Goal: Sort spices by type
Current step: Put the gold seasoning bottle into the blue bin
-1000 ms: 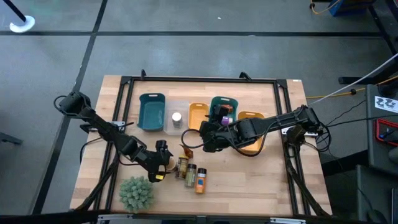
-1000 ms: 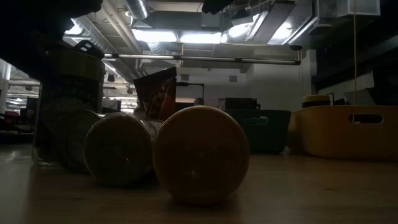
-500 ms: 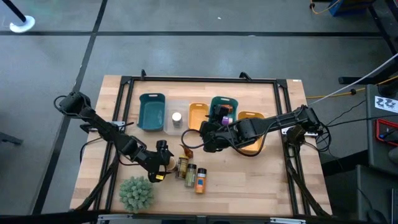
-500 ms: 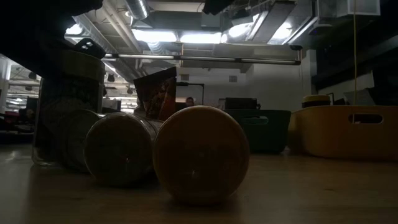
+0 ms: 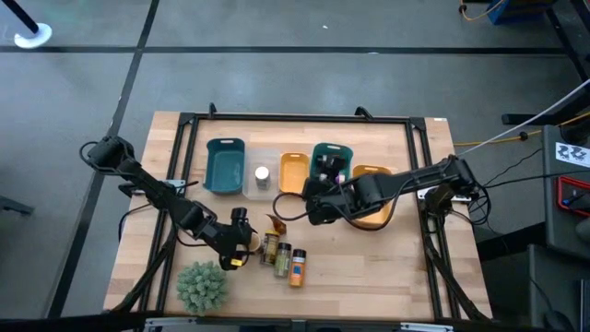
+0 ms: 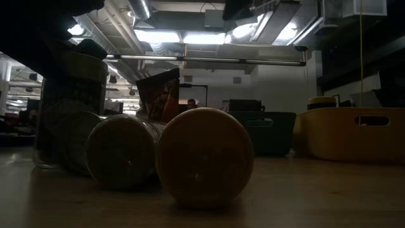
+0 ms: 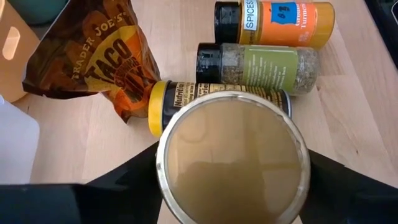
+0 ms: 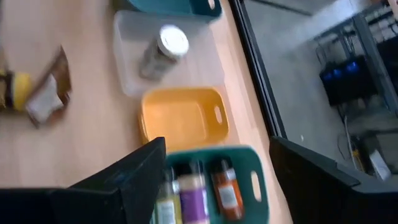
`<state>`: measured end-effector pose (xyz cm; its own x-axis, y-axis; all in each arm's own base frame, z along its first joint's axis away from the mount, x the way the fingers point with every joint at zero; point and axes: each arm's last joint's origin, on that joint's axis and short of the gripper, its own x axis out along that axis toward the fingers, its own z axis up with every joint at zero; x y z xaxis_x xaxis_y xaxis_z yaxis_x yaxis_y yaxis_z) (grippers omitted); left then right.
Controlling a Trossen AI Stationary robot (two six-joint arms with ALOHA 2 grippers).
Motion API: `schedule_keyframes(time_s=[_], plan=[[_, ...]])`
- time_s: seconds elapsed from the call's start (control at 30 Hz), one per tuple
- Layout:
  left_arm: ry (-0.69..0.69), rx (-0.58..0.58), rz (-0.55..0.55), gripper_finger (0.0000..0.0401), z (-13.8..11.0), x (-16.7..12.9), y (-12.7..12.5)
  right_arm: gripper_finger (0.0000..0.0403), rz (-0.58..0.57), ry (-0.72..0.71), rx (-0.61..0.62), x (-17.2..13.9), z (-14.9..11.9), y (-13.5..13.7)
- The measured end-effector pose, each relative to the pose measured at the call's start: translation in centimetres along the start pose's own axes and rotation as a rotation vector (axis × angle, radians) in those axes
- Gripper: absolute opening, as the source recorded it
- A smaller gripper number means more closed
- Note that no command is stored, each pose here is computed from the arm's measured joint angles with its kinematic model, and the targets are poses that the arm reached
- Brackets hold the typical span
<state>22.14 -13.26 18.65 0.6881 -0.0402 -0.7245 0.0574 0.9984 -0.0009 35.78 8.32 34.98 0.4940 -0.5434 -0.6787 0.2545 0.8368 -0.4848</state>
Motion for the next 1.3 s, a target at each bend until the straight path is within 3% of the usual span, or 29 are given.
schedule_keyframes(time_s=[0.23,0.47,0.73,0.93,1.13,1.3], plan=[[-0.050,-0.020,-0.016,0.0261,0.6,-1.6,0.5,0.0287,-0.082,0.075,0.072,-0.3,-1.1,-1.4],[-0.107,-0.072,0.024,0.0265,1.4,-5.0,3.0,0.0287,-0.071,0.059,0.094,0.8,-1.4,-0.3],[-0.183,-0.150,0.205,0.0264,0.7,-10.3,7.6,0.0287,0.059,0.016,0.152,2.7,-1.5,1.6],[-0.227,-0.186,0.403,0.0264,-0.6,-13.2,10.5,0.0287,0.153,-0.032,0.176,3.7,-1.4,2.8],[-0.190,-0.235,0.627,0.0265,-1.9,-14.4,12.5,0.0287,0.248,-0.071,0.209,4.7,-1.6,3.9],[-0.172,-0.313,0.695,0.0265,-2.0,-14.3,13.4,0.0287,0.305,-0.105,0.235,5.5,-1.9,4.7]])
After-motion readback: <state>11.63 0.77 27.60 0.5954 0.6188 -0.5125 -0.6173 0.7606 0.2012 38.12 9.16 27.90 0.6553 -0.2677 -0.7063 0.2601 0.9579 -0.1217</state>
